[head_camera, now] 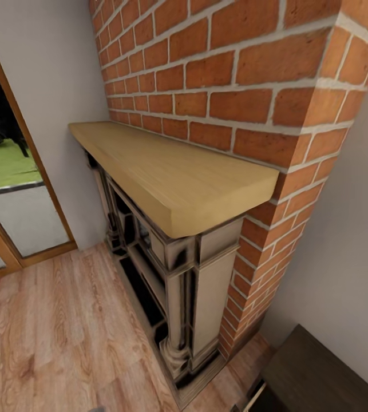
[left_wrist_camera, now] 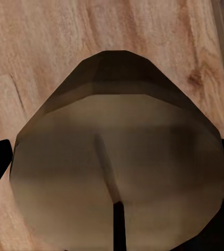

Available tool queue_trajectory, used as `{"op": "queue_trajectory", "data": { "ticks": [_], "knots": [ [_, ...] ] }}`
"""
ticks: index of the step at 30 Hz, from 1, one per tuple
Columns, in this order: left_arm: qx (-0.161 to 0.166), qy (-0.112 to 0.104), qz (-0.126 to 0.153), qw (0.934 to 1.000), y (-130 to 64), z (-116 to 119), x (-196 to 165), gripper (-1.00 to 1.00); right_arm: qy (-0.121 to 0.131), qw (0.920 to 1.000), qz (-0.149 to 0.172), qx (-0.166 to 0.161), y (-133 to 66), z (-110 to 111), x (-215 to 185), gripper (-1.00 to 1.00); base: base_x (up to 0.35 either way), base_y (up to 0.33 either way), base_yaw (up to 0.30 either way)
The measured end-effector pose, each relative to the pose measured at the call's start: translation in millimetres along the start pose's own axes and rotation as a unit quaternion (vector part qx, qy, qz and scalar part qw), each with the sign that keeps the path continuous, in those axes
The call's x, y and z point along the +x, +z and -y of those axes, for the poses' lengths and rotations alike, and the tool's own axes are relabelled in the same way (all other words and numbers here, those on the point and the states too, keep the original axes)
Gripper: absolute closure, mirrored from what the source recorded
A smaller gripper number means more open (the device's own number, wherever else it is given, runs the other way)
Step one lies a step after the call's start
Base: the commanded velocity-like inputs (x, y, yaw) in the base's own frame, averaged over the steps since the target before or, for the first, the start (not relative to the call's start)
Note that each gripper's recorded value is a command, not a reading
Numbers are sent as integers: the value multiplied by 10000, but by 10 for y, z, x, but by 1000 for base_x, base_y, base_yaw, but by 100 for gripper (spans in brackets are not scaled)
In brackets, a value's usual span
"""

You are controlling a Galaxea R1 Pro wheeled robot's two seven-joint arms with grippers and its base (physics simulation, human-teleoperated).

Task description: Place each of the two pumpkins and all three candles from the living room inside a cabinet in the living room (use any cabinet), then make sure every cabinet is closed, and position the cauldron so it is next to a table in the living room.

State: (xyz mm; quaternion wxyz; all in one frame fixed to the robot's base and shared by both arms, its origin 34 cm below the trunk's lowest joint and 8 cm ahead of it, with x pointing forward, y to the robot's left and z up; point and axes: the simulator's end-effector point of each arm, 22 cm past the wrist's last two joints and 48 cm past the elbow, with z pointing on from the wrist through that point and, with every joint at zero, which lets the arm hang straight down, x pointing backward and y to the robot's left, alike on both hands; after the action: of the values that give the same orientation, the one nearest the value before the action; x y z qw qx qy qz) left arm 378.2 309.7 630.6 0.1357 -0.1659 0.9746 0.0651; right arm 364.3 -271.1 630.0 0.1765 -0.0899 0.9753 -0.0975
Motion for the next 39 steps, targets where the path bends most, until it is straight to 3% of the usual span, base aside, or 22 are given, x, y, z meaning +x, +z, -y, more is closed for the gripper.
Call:
{"op": "queue_trajectory", "data": {
  "ticks": [17, 18, 20, 22, 23, 39],
  "knots": [
    [-5, -16, 34, 10000, -10, -6, -31, 100, 142, 9999, -15, 38, -6, 34, 6, 100, 0, 0, -230],
    [-7, -15, 31, 10000, -9, -5, -27, 100, 182, 9998, -31, 63, -1, 66, 19, 100, 0, 0, -241],
    [-55, -34, -29, 10000, -5, -63, 65, 100, 775, 9966, -182, 216, 7, 177, 110, 100, 0, 0, -240],
    [-254, -19, -55, 9997, 16, -361, 109, 100, 811, 9961, -203, 292, 20, 287, 143, 100, 0, 0, -240],
    [-434, -10, -44, 9990, 25, -642, 99, 100, 824, 9958, -207, 345, 28, 365, 160, 100, 0, 0, -240],
    [-382, 25, -121, 9992, 46, -582, 181, 100, 778, 9959, -309, 336, 43, 370, 246, 100, 0, 0, -233]
  ]
}}
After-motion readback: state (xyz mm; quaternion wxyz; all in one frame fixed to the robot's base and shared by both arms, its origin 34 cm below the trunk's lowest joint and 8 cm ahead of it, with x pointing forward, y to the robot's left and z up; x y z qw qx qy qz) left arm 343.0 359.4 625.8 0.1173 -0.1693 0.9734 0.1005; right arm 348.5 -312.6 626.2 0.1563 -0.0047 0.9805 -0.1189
